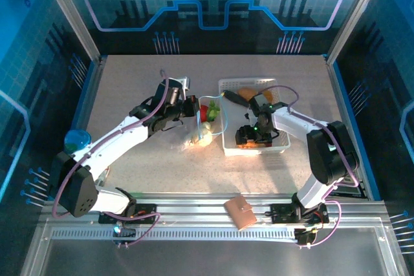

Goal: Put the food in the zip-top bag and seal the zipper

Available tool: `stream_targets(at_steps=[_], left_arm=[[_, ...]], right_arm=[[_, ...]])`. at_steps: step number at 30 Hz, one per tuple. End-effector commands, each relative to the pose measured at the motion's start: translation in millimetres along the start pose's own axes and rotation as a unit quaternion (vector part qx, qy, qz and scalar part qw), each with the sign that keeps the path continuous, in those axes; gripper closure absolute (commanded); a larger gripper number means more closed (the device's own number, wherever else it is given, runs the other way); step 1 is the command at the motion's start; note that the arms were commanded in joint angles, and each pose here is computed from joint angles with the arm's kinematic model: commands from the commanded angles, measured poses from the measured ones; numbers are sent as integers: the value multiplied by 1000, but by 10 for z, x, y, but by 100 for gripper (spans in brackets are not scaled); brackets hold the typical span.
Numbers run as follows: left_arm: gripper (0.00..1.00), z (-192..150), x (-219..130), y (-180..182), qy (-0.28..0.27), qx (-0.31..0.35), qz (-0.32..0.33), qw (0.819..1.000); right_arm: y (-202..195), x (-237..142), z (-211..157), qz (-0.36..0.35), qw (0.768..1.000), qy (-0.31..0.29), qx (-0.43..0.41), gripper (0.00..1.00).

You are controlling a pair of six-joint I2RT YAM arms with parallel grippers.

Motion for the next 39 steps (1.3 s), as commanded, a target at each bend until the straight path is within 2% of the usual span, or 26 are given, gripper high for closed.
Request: stream_targets(at_steps=[1, 6, 13, 17, 21, 24, 30, 37, 39], left_arm=[[99, 29, -55, -8, -11, 3, -12, 1000], [99, 24, -49, -14, -9, 2, -14, 1000], [99, 15, -61, 5, -7, 3, -8, 1000], [99, 12, -67, 16, -7, 2, -6, 1000], [99, 14, -62, 13, -7, 2, -6, 1000], [99, 17, -60, 8, -6, 1, -7, 1000], [99, 14, -75, 16, -5, 3, -4, 1000], [99, 23, -80, 19, -6, 4, -3, 1000], [99, 25, -74, 16, -6, 3, -4, 1000]], right_arm=[[21, -143, 239, -12, 998, -55, -2, 34], [23, -238, 591, -13, 994, -112, 5, 34], [13, -115, 920, -25, 992, -120, 8, 34], [0, 12, 958, -23, 994, -110, 9, 32], [19, 57, 1002, -16, 993, -116, 7, 19], [36, 69, 1051, -13, 992, -122, 7, 15], [68, 117, 1146, -8, 992, -123, 9, 15], [99, 99, 1089, 2, 993, -117, 11, 15], [103, 69, 1061, 7, 993, -117, 9, 19]])
Point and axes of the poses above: each hand's point on the last joint's axis, 136 mm out from that joint toward the fingers, its own x axis out along the fingers, its own y axis along the line the jaws close on, z = x × y, the point moved 4 cm from there along -x, back along the fingers, and after that the axes turned 4 degrees about x, right-handed, at the moved point
